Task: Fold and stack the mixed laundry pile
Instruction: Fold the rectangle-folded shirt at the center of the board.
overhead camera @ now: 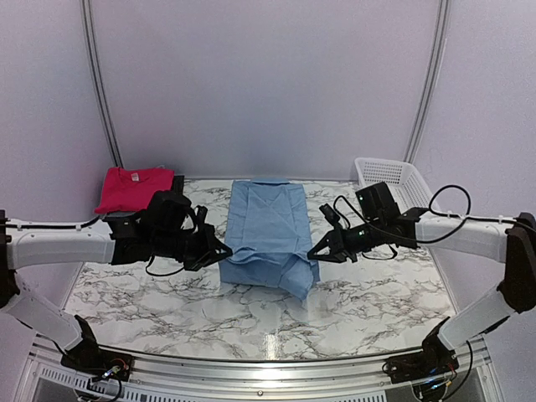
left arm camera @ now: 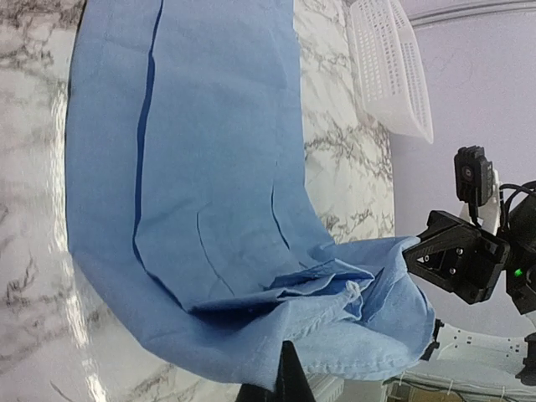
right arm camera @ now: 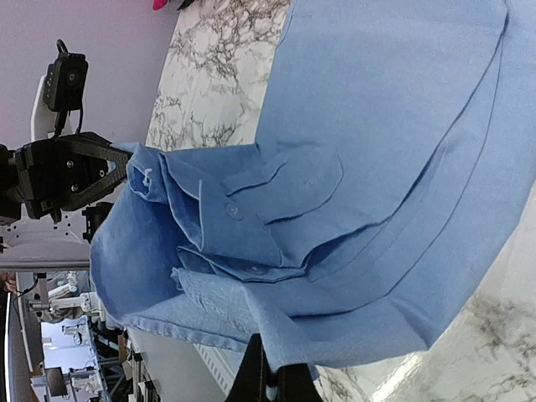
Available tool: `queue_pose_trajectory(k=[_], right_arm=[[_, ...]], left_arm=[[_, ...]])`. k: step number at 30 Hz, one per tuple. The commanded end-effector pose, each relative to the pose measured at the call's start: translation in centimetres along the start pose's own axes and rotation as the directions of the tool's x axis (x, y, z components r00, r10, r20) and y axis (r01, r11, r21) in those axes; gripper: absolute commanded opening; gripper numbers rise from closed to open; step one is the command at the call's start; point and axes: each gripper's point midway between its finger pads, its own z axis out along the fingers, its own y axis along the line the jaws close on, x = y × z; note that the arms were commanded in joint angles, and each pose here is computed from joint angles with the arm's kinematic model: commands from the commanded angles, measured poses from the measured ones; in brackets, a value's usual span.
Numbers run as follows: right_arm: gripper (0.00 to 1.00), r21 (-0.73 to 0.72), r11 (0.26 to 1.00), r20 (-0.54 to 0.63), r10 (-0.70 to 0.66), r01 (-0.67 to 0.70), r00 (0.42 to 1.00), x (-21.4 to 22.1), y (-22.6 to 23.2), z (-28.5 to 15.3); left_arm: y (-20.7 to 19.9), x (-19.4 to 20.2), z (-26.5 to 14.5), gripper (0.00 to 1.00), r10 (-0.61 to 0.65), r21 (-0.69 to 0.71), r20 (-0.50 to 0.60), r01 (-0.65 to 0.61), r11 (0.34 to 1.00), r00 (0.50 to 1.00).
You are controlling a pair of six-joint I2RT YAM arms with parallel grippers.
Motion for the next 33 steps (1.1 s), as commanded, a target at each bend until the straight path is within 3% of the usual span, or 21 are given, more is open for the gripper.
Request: queue_pose_trajectory(k=[1, 8, 14, 18, 28, 30, 33], right_arm=[[0.00, 0.012, 0.997, 0.036, -0.074, 0.074, 0.997, -5.2, -0.3, -0.1], [0.00, 0.038, 0.997, 0.090, -0.075, 0.072, 0.993, -14.2, -3.4, 1.3], [0.00, 0.069, 0.996, 0.102, -0.054, 0.047, 0.993, -18.4, -6.8, 3.8], [0.00, 0.087, 0.996, 0.108, -0.029, 0.019, 0.994, -19.9, -9.2, 5.1], [0.00, 0.124, 0.991, 0.140, 0.027, -0.044, 0.990, -21.2, -13.4, 6.1], [0.07, 0.116, 0.992, 0.142, 0.029, -0.046, 0.989, -21.2, -13.2, 6.1], [0.28, 0.121, 0.992, 0.168, 0.018, -0.039, 0.986, -21.9, -12.3, 4.6]], left_arm=[[-0.8, -4.0, 1.4, 0.00, 0.045, 0.010, -0.005, -0.045, 0.999, 0.999], [0.8, -10.8, 5.6, 0.00, 0.015, -0.006, -0.002, -0.015, 1.000, 1.000], [3.4, -15.1, 8.9, 0.00, -0.013, -0.028, 0.009, 0.013, 1.000, 1.000], [5.0, -17.3, 10.5, 0.00, -0.027, -0.033, 0.013, 0.027, 0.999, 1.000], [8.0, -18.3, 14.2, 0.00, -0.026, -0.056, -0.020, 0.025, 0.998, 0.999], [8.1, -18.4, 14.4, 0.03, -0.023, -0.054, -0.026, 0.022, 0.998, 0.999], [7.5, -19.2, 13.9, 0.22, -0.009, -0.043, -0.012, 0.008, 0.999, 1.000]])
